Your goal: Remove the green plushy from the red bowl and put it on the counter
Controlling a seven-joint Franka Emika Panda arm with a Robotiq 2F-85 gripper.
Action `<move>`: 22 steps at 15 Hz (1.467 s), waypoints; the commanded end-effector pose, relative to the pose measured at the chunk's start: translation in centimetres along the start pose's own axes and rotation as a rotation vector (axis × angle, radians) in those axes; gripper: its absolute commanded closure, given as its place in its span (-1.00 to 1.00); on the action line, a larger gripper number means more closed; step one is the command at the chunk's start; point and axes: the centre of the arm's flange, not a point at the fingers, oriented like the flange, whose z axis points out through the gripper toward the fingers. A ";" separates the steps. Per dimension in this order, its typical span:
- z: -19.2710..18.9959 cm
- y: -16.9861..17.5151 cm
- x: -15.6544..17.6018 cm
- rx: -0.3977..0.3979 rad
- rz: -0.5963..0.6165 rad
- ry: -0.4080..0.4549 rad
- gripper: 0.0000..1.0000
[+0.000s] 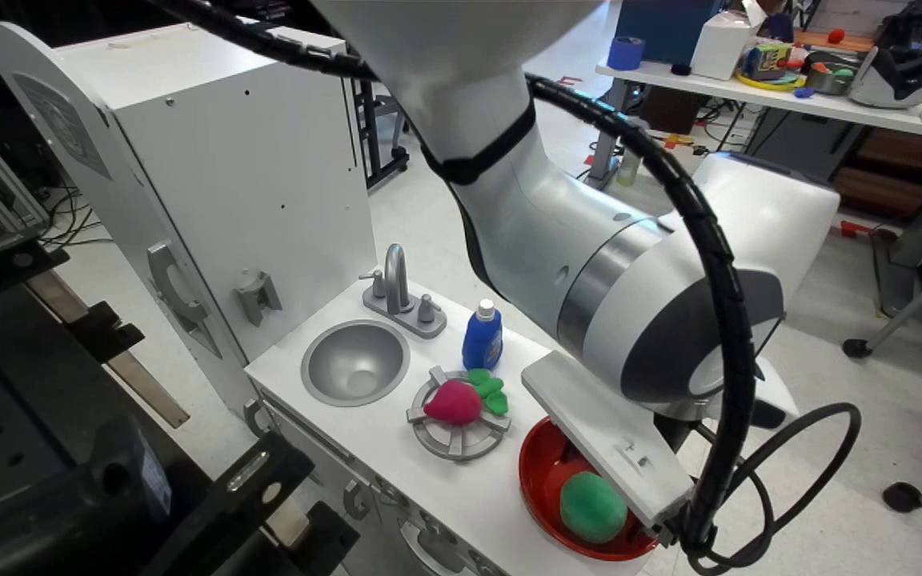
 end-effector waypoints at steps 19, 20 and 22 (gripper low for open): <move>-6.5 -6.4 -4.0 -0.172 -0.201 0.096 0.91; -6.9 -6.2 -4.5 -0.206 -0.216 0.108 0.91; -7.3 -5.6 -5.3 -0.261 -0.229 0.118 0.91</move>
